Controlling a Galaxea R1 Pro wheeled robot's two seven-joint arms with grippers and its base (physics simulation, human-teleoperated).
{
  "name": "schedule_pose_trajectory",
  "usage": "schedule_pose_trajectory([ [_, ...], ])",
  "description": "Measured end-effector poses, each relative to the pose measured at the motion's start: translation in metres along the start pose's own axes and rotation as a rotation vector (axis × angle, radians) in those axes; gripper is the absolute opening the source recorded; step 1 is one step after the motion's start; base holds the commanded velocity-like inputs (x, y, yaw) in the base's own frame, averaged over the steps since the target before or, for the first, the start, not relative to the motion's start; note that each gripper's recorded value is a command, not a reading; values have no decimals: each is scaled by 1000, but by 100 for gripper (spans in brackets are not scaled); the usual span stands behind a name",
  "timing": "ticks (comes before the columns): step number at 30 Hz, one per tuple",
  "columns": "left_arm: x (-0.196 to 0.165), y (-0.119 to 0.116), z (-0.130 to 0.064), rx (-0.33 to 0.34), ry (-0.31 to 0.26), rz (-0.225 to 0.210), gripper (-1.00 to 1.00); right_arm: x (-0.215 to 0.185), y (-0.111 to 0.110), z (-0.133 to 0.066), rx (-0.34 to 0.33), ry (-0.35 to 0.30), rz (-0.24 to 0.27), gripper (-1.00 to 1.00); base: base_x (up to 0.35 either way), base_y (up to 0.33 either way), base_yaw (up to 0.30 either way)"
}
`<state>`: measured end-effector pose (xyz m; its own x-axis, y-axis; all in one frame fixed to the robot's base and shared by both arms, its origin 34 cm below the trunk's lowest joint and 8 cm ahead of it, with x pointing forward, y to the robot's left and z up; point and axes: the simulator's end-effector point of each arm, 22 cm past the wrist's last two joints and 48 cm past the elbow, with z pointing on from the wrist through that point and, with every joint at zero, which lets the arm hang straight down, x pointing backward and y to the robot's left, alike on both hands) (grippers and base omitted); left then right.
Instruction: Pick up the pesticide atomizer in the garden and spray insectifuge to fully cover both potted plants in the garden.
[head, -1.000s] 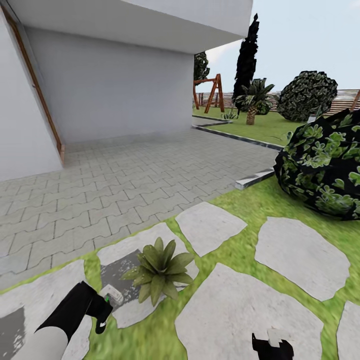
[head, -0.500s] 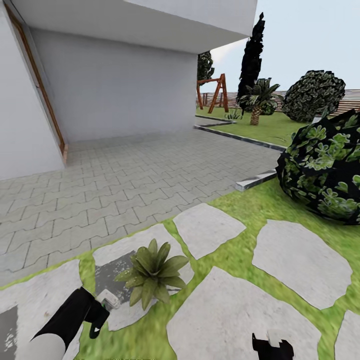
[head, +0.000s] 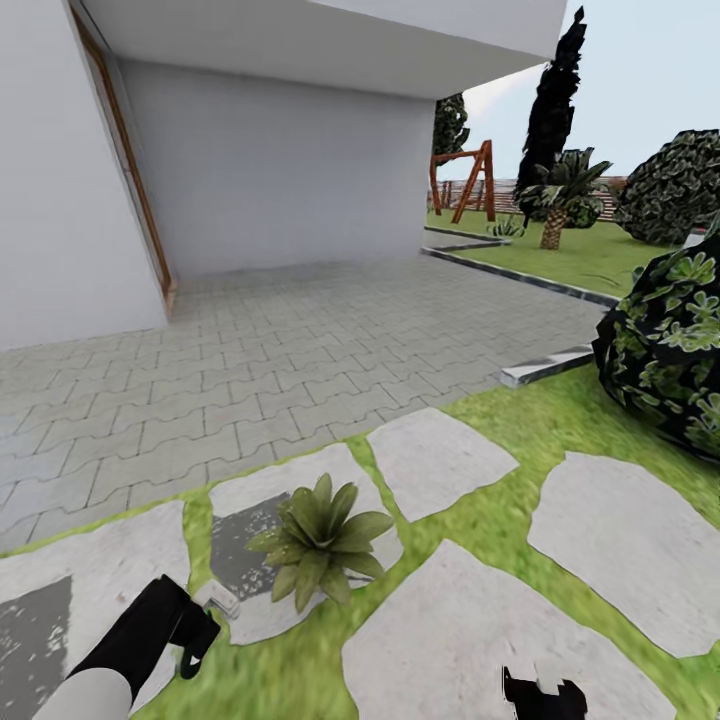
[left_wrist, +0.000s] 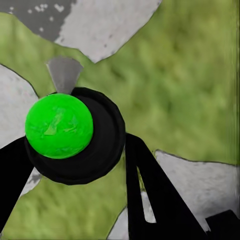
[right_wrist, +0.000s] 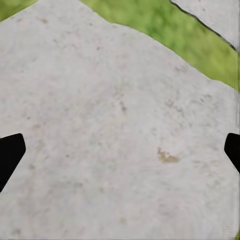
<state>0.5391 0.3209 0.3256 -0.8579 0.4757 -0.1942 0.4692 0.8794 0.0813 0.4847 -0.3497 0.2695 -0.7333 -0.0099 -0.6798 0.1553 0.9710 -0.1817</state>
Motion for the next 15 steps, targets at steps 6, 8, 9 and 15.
schedule_pose_trajectory([
  [6,0,0,0,1,-1,-1,-100,0,0,0,0,0,0,100,0,-271,4],
  [8,0,0,0,1,-1,-2,-100,0,0,0,1,0,0,100,0,-272,0],
  [9,0,0,0,1,-1,-2,-100,0,0,0,1,0,0,100,0,-272,15],
  [15,1,0,1,2,2,-3,-100,2,0,0,1,4,-1,100,0,-269,167],
])
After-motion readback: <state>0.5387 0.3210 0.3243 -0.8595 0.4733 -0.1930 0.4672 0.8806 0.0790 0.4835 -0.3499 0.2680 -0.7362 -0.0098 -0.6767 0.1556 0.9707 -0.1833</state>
